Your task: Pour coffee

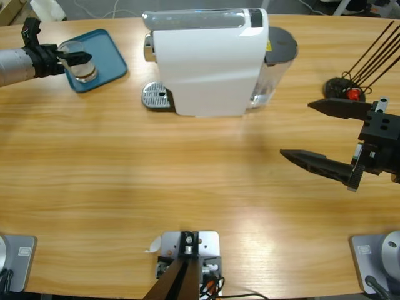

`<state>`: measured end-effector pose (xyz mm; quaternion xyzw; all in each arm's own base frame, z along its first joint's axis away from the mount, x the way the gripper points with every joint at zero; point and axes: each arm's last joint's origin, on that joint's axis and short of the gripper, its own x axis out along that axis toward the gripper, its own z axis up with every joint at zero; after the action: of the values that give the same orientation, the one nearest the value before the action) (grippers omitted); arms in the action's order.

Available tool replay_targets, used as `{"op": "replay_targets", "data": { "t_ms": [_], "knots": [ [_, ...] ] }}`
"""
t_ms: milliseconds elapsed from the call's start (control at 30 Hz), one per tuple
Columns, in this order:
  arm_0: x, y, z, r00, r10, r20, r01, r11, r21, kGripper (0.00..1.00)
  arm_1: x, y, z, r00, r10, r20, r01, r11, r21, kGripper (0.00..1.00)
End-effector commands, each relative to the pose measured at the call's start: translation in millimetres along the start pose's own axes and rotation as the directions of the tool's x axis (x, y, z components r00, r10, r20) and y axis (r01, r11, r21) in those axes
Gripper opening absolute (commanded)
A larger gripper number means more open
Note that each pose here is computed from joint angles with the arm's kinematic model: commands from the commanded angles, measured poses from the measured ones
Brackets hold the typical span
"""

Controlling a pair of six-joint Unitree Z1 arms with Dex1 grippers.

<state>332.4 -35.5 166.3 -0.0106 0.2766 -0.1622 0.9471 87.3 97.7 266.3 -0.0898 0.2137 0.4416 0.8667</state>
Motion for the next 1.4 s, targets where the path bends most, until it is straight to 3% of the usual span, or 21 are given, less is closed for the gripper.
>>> {"op": "replay_targets", "data": {
  "t_ms": [33, 200, 500, 533, 567, 600, 633, 667, 767, 867, 1067, 1300, 1367, 1400],
  "knots": [
    [-16, -4, 2, 1.0, 0.009, -0.03, -0.009, 1.0, -0.003, 0.987, 1, 2, -11, 0.999, 0.023, -0.027, -0.023, 1.0, 0.01, 1.0],
    [-50, -20, 25, 1.0, -0.01, 0.015, 0.01, 1.0, 0.022, 0.987, 1, 2, -11, 0.999, 0.022, -0.027, -0.021, 1.0, 0.012, 1.0],
    [-159, -89, 48, 0.981, -0.182, 0.071, 0.169, 0.973, 0.156, 0.984, -8, 3, 1, 0.999, 0.012, -0.032, -0.009, 0.993, 0.114, 1.0],
    [-169, -92, 54, 0.982, -0.186, 0.026, 0.18, 0.973, 0.146, 0.987, -15, 2, 4, 0.999, -0.01, -0.043, 0.016, 0.991, 0.131, 1.0],
    [-178, -95, 65, 0.981, -0.186, -0.058, 0.192, 0.973, 0.126, 0.987, -20, 2, 6, 0.998, -0.037, -0.058, 0.045, 0.989, 0.139, 1.0],
    [-187, -99, 79, 0.965, -0.203, -0.165, 0.222, 0.97, 0.102, 0.987, -25, 0, 10, 0.994, -0.058, -0.094, 0.073, 0.985, 0.158, 1.0],
    [-194, -106, 89, 0.938, -0.258, -0.232, 0.286, 0.953, 0.1, 0.985, -29, -4, 18, 0.985, -0.081, -0.154, 0.109, 0.977, 0.183, 1.0],
    [-198, -111, 93, 0.921, -0.291, -0.26, 0.329, 0.937, 0.115, 0.981, -29, -7, 26, 0.976, -0.097, -0.194, 0.136, 0.971, 0.198, 1.0],
    [-208, -115, 88, 0.914, -0.301, -0.272, 0.346, 0.928, 0.138, 0.982, -25, -15, 35, 0.968, -0.114, -0.225, 0.164, 0.962, 0.218, 1.0],
    [-224, -113, 81, 0.936, -0.277, -0.215, 0.314, 0.936, 0.16, 0.987, -14, -19, 38, 0.955, -0.118, -0.271, 0.181, 0.959, 0.218, 0.999],
    [-237, -115, 70, 0.934, -0.27, -0.235, 0.309, 0.939, 0.15, 0.977, -1, -27, 52, 0.923, -0.17, -0.346, 0.246, 0.951, 0.187, 1.0],
    [-253, -120, 44, 0.916, -0.308, -0.256, 0.355, 0.921, 0.162, 0.97, 10, -28, 42, 0.917, -0.162, -0.366, 0.248, 0.947, 0.203, 1.0],
    [-240, -125, 38, 0.892, -0.324, -0.315, 0.38, 0.915, 0.136, 0.731, 17, -26, 39, 0.913, -0.143, -0.381, 0.233, 0.952, 0.2, 1.0],
    [-230, -131, 36, 0.874, -0.332, -0.356, 0.402, 0.904, 0.143, 0.692, 19, -26, 38, 0.91, -0.141, -0.389, 0.232, 0.952, 0.2, 1.0]
  ]
}}
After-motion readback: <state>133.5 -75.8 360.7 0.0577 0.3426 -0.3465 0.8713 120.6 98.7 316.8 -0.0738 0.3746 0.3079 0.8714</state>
